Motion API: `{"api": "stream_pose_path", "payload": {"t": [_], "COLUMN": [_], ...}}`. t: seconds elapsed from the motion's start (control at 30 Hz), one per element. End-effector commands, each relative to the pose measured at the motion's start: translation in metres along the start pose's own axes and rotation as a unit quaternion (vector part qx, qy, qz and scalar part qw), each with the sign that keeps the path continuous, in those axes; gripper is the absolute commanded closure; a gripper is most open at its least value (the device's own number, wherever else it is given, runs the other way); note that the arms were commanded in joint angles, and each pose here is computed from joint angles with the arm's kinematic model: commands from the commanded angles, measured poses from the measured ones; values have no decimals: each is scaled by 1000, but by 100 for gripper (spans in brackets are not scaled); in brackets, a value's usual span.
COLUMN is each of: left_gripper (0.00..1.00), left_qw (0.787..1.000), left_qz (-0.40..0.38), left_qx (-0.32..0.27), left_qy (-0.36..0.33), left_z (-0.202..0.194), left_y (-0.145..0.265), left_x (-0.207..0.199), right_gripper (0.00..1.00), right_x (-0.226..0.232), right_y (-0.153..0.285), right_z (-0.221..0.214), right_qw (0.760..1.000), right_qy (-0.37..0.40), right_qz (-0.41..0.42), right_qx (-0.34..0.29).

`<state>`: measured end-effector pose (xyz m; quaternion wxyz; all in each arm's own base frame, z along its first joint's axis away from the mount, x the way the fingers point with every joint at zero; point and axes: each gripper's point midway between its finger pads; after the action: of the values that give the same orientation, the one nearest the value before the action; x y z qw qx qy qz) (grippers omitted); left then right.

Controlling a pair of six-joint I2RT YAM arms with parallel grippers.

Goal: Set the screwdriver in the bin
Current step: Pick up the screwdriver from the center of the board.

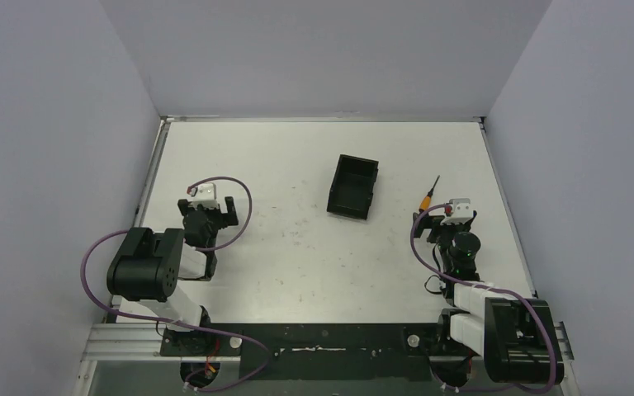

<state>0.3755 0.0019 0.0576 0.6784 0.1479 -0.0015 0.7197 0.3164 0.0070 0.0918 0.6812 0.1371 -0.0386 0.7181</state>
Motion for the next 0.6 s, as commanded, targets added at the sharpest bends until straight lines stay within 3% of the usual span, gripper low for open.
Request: {"api": "stream_pose_path", "payload": {"t": [0.0, 0.57], "left_gripper": [3, 3], "left_qw": [1000, 1000], "left_qz": [8, 7], "left_qx": [-27, -27], "left_qy": [3, 3], "left_z": [16, 16], "left_y": [-2, -2], "left_x": [3, 3], "right_gripper": [0, 0], "right_x": [2, 5], "right_y": [-4, -7], "right_z": [19, 20], "right_qw": [1000, 1000], "right_qy": [-3, -9], "right_qz": [1, 8], "right_qx": [-31, -27]}}
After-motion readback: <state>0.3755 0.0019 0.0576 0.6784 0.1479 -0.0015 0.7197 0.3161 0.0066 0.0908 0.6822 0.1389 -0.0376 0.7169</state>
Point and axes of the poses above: each gripper's point midway between its finger pads, its own y axis back along the fingers, its own x axis along the line the jaws close on, z = x × y, and after that the axes turned 13 degrees about -y, right-handed
